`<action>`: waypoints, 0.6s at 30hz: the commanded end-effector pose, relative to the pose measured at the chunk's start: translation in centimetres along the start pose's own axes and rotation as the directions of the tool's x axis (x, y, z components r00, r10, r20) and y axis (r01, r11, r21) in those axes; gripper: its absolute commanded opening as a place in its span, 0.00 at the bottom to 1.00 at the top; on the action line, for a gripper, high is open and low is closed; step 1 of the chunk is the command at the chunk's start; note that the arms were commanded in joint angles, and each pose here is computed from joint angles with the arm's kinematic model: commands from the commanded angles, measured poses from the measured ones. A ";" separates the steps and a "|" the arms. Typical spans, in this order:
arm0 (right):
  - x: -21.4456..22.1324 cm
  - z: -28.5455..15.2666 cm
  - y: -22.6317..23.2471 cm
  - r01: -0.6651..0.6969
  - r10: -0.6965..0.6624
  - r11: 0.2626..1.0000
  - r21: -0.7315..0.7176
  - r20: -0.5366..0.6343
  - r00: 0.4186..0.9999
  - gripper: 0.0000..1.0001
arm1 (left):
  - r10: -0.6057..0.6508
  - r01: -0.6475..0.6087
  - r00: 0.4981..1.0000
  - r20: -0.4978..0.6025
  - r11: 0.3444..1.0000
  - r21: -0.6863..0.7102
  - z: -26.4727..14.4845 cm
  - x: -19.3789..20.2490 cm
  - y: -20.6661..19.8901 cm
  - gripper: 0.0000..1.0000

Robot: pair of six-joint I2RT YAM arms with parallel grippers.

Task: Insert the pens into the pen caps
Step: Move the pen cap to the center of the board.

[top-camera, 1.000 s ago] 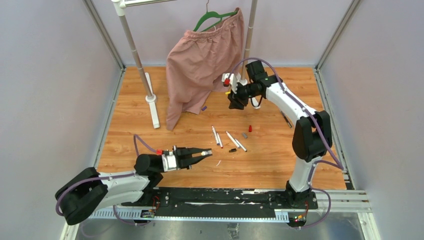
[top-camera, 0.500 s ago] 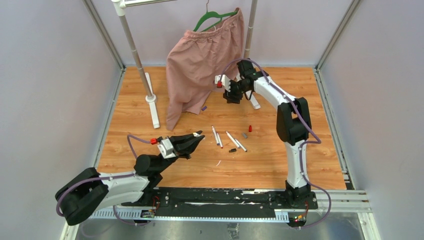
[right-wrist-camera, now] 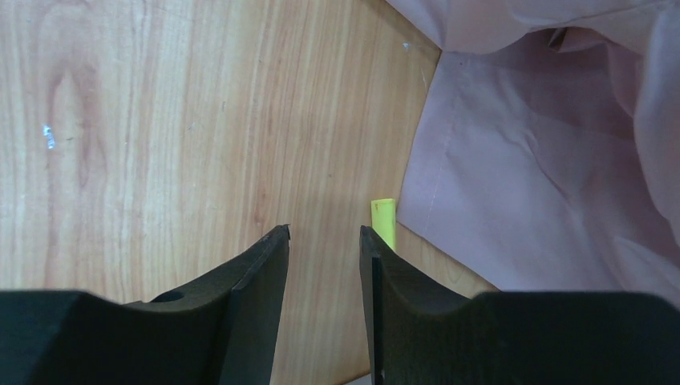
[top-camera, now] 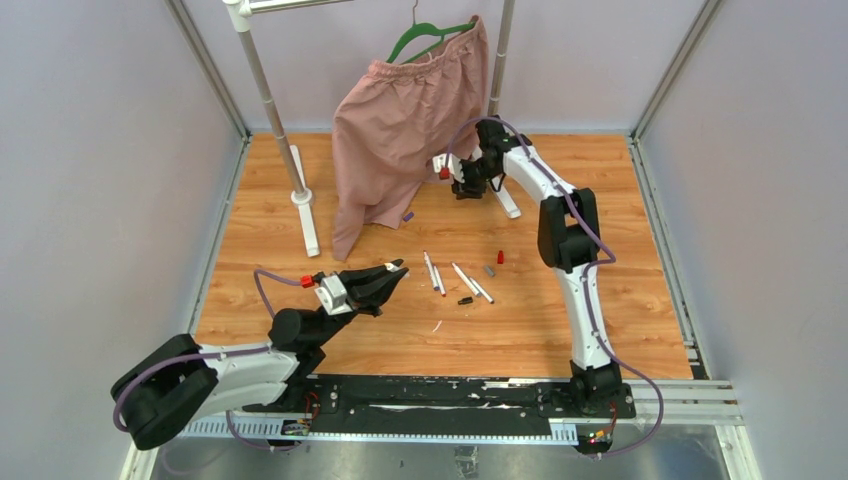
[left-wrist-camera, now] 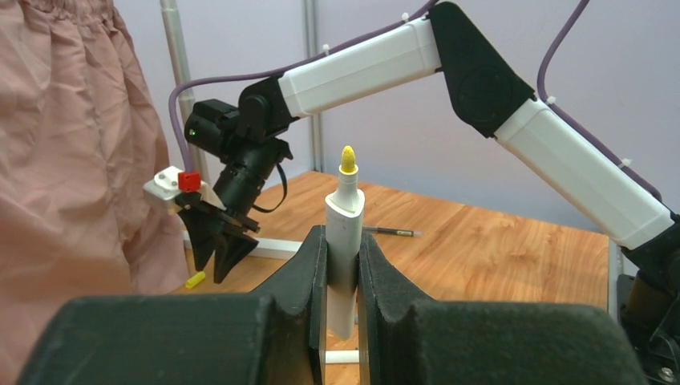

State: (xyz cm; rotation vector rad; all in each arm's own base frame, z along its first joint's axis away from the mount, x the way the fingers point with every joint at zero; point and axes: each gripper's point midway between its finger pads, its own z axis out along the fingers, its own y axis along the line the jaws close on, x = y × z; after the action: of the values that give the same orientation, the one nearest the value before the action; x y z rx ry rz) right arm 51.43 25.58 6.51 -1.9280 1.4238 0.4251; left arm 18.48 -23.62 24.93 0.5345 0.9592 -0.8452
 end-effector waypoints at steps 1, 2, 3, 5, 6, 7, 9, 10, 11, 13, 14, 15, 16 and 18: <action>0.4 0.5 -1.0 -0.042 0.042 0.999 0.020 0.005 0.999 0.42 | -0.007 0.006 1.000 -0.030 1.000 -0.022 -1.5 1.2 0.3 0.00; 0.7 0.6 -1.2 -0.052 0.052 0.998 0.031 -0.003 0.999 0.42 | -0.007 0.006 1.000 -0.031 1.000 -0.022 -1.5 1.2 0.3 0.00; 1.0 0.7 -1.4 -0.061 0.062 0.997 0.040 -0.011 0.998 0.42 | -0.007 0.006 1.000 -0.030 1.000 -0.021 -1.5 1.2 0.3 0.00; 1.5 1.0 -1.8 -0.069 0.071 0.996 0.055 -0.023 0.997 0.42 | -0.007 0.006 1.000 -0.029 1.000 -0.019 -1.4 1.2 0.2 0.00; 1.7 1.1 -1.8 -0.075 0.077 0.996 0.057 -0.027 0.997 0.42 | -0.007 0.006 0.999 -0.032 1.000 -0.018 -1.4 1.2 0.2 0.00; 2.0 1.2 -1.8 -0.079 0.081 0.995 0.060 -0.031 0.996 0.42 | -0.007 0.007 0.999 -0.032 1.000 -0.016 -1.4 1.2 0.2 0.00; 2.3 1.4 -1.8 -0.087 0.089 0.994 0.063 -0.035 0.995 0.42 | -0.007 0.007 0.999 -0.034 1.000 -0.015 -1.4 1.3 0.2 0.00; 2.4 1.5 -1.9 -0.091 0.094 0.994 0.067 -0.039 0.995 0.42 | -0.007 0.007 0.999 -0.034 1.000 -0.014 -1.3 1.3 0.1 0.00; 2.6 1.6 -2.0 -0.098 0.101 0.993 0.073 -0.041 0.994 0.42 | -0.007 0.007 0.999 -0.035 1.000 -0.012 -1.3 1.3 0.1 0.00; 2.9 1.8 -2.2 -0.105 0.109 0.991 0.083 -0.047 0.993 0.42 | -0.007 0.007 0.999 -0.035 1.000 -0.012 -1.3 1.3 0.1 0.00; 3.0 2.0 -2.2 -0.109 0.113 0.990 0.085 -0.049 0.992 0.42 | -0.007 0.007 0.999 -0.035 1.000 -0.012 -1.3 1.3 0.1 0.00; 3.1 2.1 -2.3 -0.110 0.115 0.990 0.088 -0.052 0.992 0.42 | -0.008 0.007 0.999 -0.036 1.000 -0.012 -1.3 1.3 0.1 0.00; 3.3 2.2 -2.3 -0.113 0.118 0.990 0.088 -0.056 0.991 0.42 | -0.008 0.007 0.999 -0.036 1.000 -0.013 -1.3 1.3 0.1 0.00; 3.7 2.5 -2.3 -0.115 0.121 0.989 0.093 -0.065 0.990 0.42 | -0.008 0.007 0.999 -0.039 1.000 -0.012 -1.3 1.4 0.1 0.00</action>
State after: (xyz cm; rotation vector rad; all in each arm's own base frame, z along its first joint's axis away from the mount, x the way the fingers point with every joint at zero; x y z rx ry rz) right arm 54.26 25.72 4.50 -1.8328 1.5235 0.3707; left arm 18.61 -23.77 24.51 0.5405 0.9737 -0.8439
